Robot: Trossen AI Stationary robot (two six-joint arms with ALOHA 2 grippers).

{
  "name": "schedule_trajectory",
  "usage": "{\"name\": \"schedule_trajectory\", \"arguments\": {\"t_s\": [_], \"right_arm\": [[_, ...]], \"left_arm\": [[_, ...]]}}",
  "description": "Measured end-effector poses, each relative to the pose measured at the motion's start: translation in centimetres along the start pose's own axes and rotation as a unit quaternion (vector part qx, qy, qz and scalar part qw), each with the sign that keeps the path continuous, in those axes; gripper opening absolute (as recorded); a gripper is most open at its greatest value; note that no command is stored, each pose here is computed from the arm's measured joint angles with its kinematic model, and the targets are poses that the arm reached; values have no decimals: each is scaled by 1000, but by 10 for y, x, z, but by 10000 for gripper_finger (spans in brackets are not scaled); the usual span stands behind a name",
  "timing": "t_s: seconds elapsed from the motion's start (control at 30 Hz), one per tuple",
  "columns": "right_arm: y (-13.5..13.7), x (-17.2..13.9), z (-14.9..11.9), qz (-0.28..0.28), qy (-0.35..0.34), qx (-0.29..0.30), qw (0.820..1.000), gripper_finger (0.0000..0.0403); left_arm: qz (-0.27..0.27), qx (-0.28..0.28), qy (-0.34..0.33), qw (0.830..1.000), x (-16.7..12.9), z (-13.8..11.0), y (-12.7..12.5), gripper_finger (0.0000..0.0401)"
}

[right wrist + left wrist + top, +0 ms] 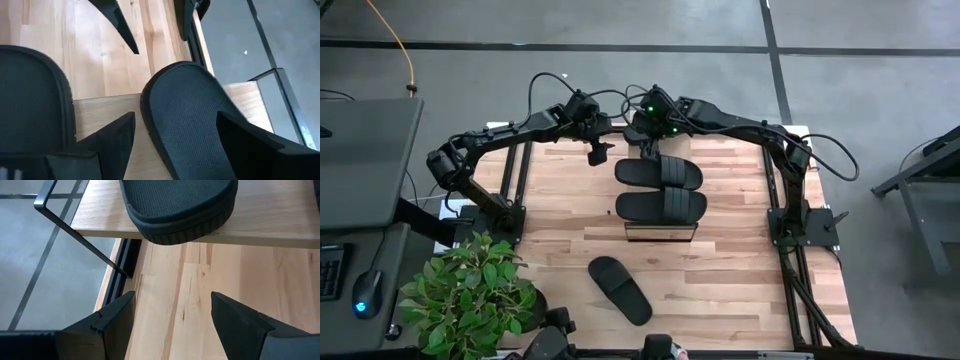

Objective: Pick and place slides into the shelf
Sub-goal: Put the black slipper on the shelf

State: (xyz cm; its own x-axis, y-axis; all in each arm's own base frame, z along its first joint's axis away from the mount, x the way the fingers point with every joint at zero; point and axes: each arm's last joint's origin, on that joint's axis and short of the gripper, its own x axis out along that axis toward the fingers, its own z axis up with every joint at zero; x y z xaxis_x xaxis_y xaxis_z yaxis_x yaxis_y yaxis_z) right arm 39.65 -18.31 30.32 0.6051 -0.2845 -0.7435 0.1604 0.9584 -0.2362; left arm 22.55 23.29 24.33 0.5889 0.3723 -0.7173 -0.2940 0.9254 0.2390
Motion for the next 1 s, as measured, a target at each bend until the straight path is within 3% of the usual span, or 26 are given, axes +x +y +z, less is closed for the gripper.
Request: {"name": "schedule_trajectory", "arguments": {"t_s": [0.43,0.67,1.0], "right_arm": [[-4,31,-10,-27,35,-1,999,270],[-15,25,-7,-78,46,-1,996,270],[-33,15,-1,-91,19,10,996,270]], "left_arm": [[-3,-2,-2,1000,0,0,0,241],[-5,-2,-2,1000,0,0,0,241],[-9,-4,5,1000,0,-1,-1,241]]}}
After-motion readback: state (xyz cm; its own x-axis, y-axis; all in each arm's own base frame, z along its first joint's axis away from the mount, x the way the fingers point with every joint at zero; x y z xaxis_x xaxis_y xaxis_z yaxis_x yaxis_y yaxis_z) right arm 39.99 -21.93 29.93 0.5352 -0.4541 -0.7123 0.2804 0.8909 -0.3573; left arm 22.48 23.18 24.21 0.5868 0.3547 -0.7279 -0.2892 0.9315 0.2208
